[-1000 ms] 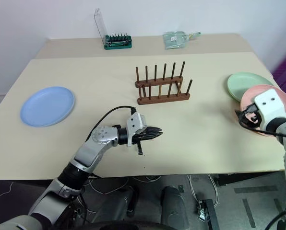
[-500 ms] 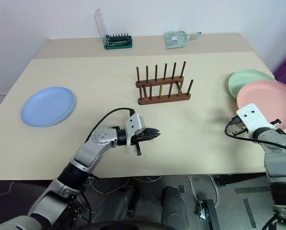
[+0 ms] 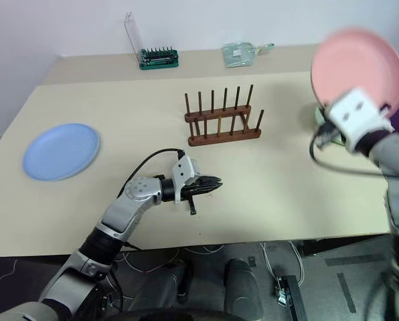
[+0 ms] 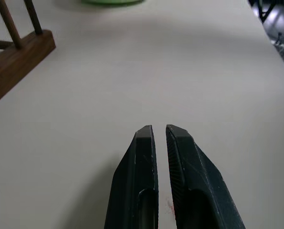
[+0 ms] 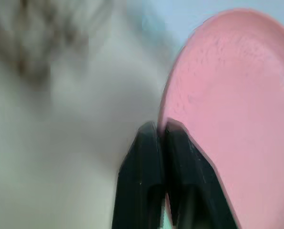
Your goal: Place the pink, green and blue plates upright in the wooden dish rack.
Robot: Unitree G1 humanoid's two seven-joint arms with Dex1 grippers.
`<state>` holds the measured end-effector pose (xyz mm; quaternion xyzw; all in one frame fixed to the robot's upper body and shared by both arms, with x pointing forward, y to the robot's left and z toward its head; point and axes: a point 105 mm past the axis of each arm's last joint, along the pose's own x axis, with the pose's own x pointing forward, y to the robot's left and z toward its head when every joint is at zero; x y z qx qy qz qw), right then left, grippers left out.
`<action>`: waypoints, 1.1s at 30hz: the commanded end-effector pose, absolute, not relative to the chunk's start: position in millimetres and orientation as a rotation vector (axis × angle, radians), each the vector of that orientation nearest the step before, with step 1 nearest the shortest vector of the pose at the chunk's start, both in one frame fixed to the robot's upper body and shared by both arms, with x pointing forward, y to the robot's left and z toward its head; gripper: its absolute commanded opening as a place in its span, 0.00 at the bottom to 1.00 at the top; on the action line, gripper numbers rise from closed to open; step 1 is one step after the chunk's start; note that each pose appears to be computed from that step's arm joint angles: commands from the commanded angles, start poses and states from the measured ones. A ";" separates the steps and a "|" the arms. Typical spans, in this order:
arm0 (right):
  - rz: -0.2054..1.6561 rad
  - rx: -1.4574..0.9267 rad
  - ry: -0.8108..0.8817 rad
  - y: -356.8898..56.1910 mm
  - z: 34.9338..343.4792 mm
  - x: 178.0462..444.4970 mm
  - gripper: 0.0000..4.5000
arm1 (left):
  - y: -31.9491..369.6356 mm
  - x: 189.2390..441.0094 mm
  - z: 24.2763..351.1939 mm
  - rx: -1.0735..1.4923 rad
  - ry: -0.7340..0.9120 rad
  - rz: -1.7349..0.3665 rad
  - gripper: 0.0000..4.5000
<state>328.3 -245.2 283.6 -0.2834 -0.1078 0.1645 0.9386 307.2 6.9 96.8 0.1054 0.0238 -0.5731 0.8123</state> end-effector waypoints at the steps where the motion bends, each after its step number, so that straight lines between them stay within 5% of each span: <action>1: 0.707 -0.164 -0.391 -193.0 331.2 310.5 0.01 | 13.6 314.0 117.3 0.194 -0.024 -1.183 0.08; 4: 0.870 0.060 -0.407 -184.2 346.4 316.0 0.01 | 19.7 315.2 124.6 0.156 -0.037 -1.165 0.08; 12: 0.950 0.329 -0.245 -190.9 325.3 367.8 0.01 | 37.3 312.4 123.6 0.146 -0.024 -1.096 0.08; 23: 1.073 0.306 -0.237 -177.2 328.0 370.0 0.01 | 39.2 307.1 121.6 0.135 -0.014 -1.073 0.08; 33: 0.989 0.413 -0.185 -188.4 314.1 396.5 0.01 | 38.6 308.3 124.5 0.143 -0.016 -1.083 0.08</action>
